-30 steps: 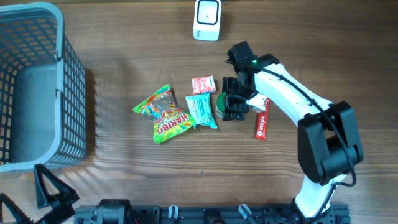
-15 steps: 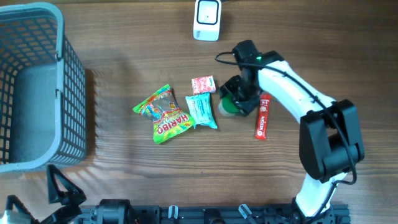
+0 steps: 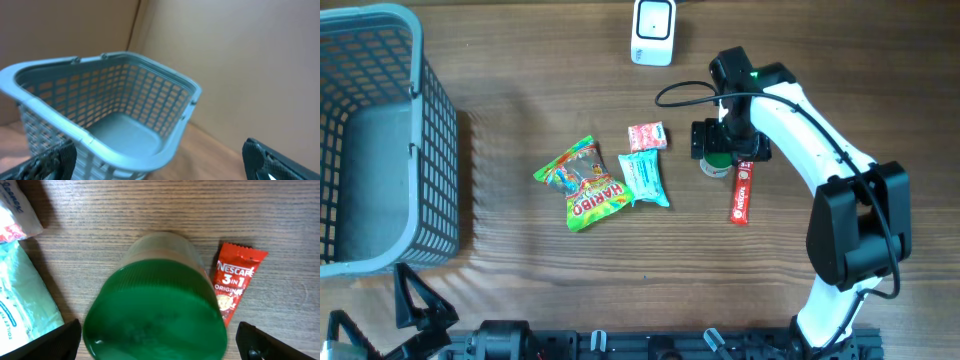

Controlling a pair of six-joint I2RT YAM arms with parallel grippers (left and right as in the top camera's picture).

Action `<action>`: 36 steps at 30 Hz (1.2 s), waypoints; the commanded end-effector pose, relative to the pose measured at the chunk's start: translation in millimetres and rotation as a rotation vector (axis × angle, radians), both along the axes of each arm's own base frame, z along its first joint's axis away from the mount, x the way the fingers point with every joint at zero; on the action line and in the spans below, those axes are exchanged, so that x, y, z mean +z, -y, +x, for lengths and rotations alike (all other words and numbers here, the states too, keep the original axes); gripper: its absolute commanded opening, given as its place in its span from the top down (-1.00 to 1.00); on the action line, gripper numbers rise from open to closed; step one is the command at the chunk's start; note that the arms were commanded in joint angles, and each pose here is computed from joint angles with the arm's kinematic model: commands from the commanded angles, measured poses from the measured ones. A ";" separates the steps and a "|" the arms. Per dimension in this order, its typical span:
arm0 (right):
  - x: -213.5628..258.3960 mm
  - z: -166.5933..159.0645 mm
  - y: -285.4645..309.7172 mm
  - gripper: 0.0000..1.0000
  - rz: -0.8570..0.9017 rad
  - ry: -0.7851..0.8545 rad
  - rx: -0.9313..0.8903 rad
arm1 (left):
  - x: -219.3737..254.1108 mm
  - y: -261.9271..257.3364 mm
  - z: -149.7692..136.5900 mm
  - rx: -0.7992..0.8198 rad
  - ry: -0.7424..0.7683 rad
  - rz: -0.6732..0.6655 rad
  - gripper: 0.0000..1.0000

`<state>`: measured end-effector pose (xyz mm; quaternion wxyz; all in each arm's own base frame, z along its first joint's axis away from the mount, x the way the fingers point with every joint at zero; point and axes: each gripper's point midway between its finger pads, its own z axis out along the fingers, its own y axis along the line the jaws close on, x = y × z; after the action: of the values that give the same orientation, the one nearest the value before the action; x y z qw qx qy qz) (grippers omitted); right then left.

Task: Scan the item barcode
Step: 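Lower the right gripper and close it around the jar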

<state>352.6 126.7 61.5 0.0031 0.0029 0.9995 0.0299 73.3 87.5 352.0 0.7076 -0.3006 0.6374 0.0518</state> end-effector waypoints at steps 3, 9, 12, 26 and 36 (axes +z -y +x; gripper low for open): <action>29.8 14.1 -5.5 -0.99 0.007 0.038 -0.095 | 0.2 12.0 14.4 -0.076 0.044 -0.045 -1.00; 37.8 5.2 -2.5 -0.99 -0.005 -0.013 -0.326 | -28.3 20.5 64.4 -0.120 0.081 -0.135 -1.00; 37.8 2.8 -3.1 -0.99 -0.006 -0.022 -0.322 | -32.4 30.8 91.4 -0.183 0.145 -0.132 -1.00; 37.5 -1.8 -0.5 -0.99 -0.021 -0.051 -0.581 | -152.0 28.9 151.9 -0.149 0.012 -0.113 -1.00; 19.9 -10.6 -2.8 -0.99 -0.055 -0.111 -0.763 | -177.8 21.5 147.9 -0.097 -0.087 -0.113 -1.00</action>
<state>344.3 127.2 95.3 -0.0258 0.3370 0.9411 0.0122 222.9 61.4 176.6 0.6633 -0.3015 0.6846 -0.0200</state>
